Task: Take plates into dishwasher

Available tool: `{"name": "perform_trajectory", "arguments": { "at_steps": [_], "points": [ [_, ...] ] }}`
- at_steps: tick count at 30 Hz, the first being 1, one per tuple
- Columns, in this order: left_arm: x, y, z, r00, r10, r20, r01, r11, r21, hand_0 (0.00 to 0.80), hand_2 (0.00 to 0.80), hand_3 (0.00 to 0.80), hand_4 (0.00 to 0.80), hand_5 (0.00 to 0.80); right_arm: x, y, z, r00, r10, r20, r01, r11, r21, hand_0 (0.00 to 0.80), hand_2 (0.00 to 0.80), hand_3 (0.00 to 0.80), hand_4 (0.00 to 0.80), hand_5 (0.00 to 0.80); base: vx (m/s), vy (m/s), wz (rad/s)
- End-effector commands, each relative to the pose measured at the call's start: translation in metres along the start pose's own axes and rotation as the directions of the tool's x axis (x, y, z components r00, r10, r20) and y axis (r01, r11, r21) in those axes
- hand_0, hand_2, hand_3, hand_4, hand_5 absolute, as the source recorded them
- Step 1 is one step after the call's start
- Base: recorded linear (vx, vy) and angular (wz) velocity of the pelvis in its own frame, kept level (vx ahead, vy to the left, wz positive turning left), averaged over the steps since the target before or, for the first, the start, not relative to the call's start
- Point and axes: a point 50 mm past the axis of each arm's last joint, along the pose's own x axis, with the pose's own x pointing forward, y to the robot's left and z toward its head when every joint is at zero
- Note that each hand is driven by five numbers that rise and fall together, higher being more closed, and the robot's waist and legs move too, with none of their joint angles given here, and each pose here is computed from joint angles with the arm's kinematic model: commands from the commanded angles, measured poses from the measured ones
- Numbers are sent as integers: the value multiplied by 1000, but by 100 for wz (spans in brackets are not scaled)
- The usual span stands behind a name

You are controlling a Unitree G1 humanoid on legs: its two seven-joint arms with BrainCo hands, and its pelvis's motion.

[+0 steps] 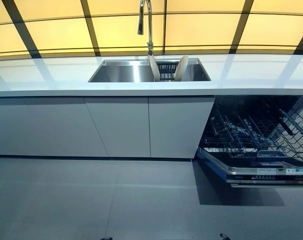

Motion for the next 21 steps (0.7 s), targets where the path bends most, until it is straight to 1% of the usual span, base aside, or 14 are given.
{"name": "perform_trajectory", "arguments": {
  "at_steps": [1, 3, 6, 9, 11, 13, 16, 19, 21],
  "points": [
    [2, 3, 20, 999, 2, 39, -2, 1000, -5, 0, 0, 0, 0, 0, 3, 4, 20, 1000, 12, 23, -12, 1000, -12, 0, 0, 0, 0, 0, 0, 0, 0],
    [1, 5, 25, 997, 15, 74, -14, 1000, -3, 0, 0, 0, 0, 0, 3, 3, 23, 999, 12, 30, -11, 1000, -17, 0, 0, 0, 0, 0, -37, -1, 0],
    [1, 5, 32, 994, -28, 104, 16, 994, 112, 0, 0, 0, 0, 0, 4, -1, 26, 999, 8, 38, -7, 1000, -25, 0, 0, 0, 0, 0, -40, 0, 0],
    [1, 6, 35, 993, -38, 112, 19, 986, 167, 0, 0, 0, 0, 0, 5, -4, 29, 999, 7, 45, -5, 999, -32, 0, 0, 0, 0, 0, -13, 1, 0],
    [1, 8, 34, 994, -22, 103, 10, 993, 116, 0, 0, 0, 0, 0, 5, -5, 29, 999, -4, 49, 6, 999, -31, 0, 0, 0, 0, 0, 0, 0, 0],
    [1, 9, 33, 996, 10, 93, -11, 1000, 12, 0, 0, 0, 0, 0, 5, -5, 28, 999, -11, 46, 12, 999, -41, 0, 0, 0, 0, 0, 0, 0, 0],
    [1, 9, 30, 997, 27, 71, -20, 996, -85, 0, 0, 0, 0, 0, 4, -3, 27, 999, -3, 39, 5, 999, -43, 0, 0, 0, 0, 0, 0, 0, 0],
    [2, 4, 28, 997, 1, 73, 3, 999, -44, 0, 0, 0, 0, 0, 4, 1, 28, 999, -2, 41, 3, 999, -38, 0, 0, 0, 0, 0, 0, 0, 0],
    [2, 1, 27, 997, 12, 74, -10, 999, -35, 0, 0, 0, 0, 0, 3, 2, 30, 999, -9, 48, 11, 999, -44, 0, 0, 0, 0, 0, 0, 0, 0]
  ]
}}
